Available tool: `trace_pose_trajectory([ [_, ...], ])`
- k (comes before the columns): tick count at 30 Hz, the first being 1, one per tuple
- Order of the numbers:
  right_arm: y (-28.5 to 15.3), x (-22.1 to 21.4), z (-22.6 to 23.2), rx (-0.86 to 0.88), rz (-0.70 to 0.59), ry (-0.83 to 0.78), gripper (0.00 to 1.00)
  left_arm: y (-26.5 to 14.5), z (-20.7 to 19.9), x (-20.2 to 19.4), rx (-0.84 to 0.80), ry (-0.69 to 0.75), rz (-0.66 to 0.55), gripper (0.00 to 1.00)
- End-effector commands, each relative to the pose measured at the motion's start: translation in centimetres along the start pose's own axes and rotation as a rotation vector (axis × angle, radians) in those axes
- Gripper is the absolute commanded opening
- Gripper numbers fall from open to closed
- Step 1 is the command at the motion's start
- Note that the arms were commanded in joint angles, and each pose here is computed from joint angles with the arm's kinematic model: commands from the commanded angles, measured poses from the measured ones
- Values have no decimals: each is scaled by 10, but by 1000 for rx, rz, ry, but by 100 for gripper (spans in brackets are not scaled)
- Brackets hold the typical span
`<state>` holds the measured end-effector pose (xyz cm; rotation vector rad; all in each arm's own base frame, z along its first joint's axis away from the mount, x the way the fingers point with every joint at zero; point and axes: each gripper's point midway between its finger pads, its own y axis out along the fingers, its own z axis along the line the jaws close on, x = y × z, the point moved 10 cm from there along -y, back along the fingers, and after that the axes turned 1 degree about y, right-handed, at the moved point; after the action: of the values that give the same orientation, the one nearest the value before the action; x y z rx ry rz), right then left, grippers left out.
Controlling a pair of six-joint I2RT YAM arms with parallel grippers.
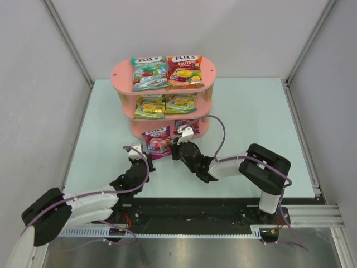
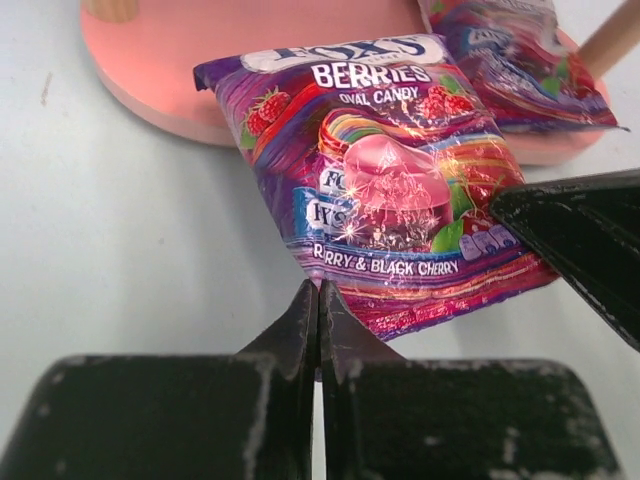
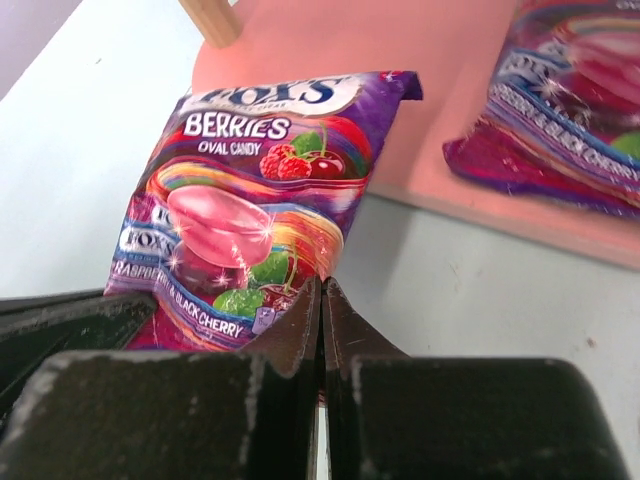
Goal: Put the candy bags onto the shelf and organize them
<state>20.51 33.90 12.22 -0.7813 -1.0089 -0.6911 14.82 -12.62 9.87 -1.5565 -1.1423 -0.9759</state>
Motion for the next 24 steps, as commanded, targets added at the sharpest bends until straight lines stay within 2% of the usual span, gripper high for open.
trace_pose_trajectory([
  [1, 20, 21, 13, 50, -91, 22, 0, 20, -18, 38, -78, -61, -86, 0],
  [8, 42, 27, 1, 21, -107, 22, 0, 50, -23, 57, -57, -21, -103, 0],
  [24, 83, 41, -25, 33, -104, 16, 0, 104, -15, 62, -7, 9, -80, 0],
])
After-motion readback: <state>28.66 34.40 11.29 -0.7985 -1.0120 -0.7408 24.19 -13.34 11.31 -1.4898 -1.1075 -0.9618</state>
